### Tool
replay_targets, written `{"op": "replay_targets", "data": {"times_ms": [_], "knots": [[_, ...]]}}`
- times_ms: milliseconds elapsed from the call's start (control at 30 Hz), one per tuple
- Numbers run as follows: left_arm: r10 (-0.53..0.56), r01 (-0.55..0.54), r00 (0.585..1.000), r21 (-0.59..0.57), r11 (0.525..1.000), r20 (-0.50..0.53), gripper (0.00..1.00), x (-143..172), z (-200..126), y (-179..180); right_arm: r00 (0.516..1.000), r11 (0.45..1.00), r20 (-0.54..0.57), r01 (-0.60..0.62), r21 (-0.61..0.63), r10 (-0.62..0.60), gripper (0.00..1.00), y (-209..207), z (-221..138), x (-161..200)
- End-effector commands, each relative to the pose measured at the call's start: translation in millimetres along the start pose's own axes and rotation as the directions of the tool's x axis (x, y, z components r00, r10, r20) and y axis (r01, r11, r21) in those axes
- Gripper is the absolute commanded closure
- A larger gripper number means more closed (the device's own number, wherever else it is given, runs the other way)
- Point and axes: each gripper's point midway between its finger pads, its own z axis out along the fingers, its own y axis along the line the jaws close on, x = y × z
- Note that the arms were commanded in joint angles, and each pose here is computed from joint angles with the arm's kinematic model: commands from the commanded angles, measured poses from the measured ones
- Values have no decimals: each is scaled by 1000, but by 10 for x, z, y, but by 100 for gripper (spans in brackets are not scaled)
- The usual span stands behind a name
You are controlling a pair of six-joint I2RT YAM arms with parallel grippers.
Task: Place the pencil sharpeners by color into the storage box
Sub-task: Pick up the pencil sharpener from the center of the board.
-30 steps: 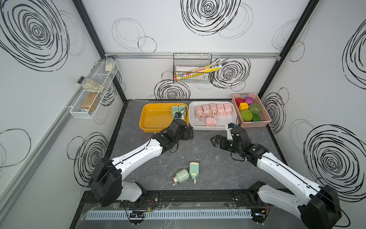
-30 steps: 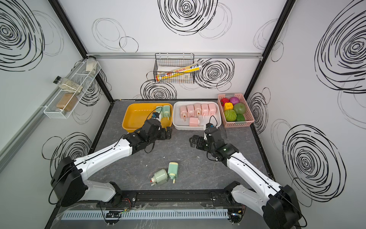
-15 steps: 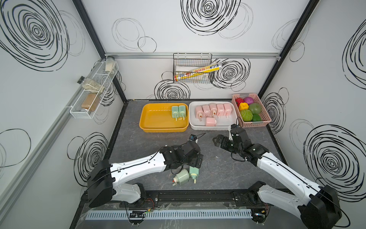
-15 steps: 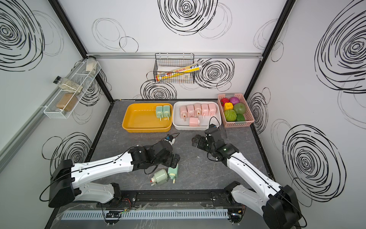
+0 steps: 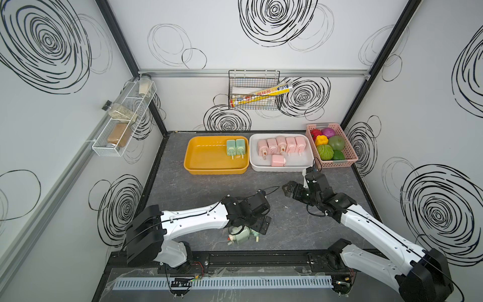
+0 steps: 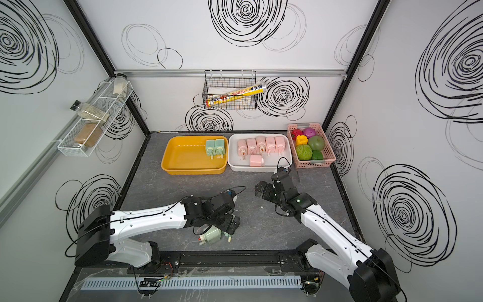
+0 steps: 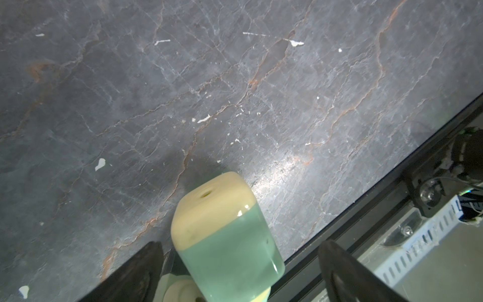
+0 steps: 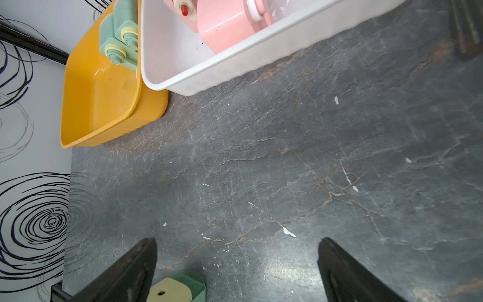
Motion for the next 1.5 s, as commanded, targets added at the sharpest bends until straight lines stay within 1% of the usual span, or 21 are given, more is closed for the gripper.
{"op": "replay_targets", "data": {"times_ms": [0, 67, 167, 500, 767, 800, 967, 1167, 1333, 1400, 1467], "knots": [[13, -13, 1000, -24, 1000, 16, 1, -32, 22, -15, 1000, 1000, -5, 27, 2, -27, 0, -23, -41, 42], [25, -24, 1000, -32, 999, 14, 0, -21, 45, -28, 999, 999, -4, 32, 0, -32, 0, -23, -45, 44], [29, -29, 1000, -7, 1000, 6, 0, -10, 74, -84, 999, 999, -11, 36, 1, -36, 0, -25, -47, 58], [43, -43, 999, 6, 999, 23, 0, -81, 96, -144, 999, 999, -12, 52, 1, -52, 0, -19, -60, 53], [84, -86, 995, 28, 996, 48, 0, -115, 104, -238, 998, 998, -13, 61, 2, -61, 0, -22, -64, 55], [90, -92, 995, 22, 996, 52, 0, -115, 99, -239, 998, 998, -13, 63, 3, -62, 0, -23, -60, 56], [99, -95, 993, -80, 992, 57, 0, -44, 144, -50, 998, 998, -13, 67, 4, -67, 0, -25, -60, 57], [154, -145, 985, -109, 983, 78, 5, 13, 150, -62, 998, 998, -16, 66, 4, -66, 0, -31, -58, 63], [145, -133, 988, -180, 975, 55, 8, 78, 206, 66, 998, 998, -16, 66, 5, -65, 0, -28, -67, 61], [141, -129, 989, -187, 974, 53, 9, 84, 217, 81, 998, 998, -17, 66, 5, -65, 0, -30, -66, 64], [135, -124, 989, -168, 978, 54, 11, 82, 228, 43, 998, 998, -18, 64, 6, -64, 0, -35, -62, 68]]}}
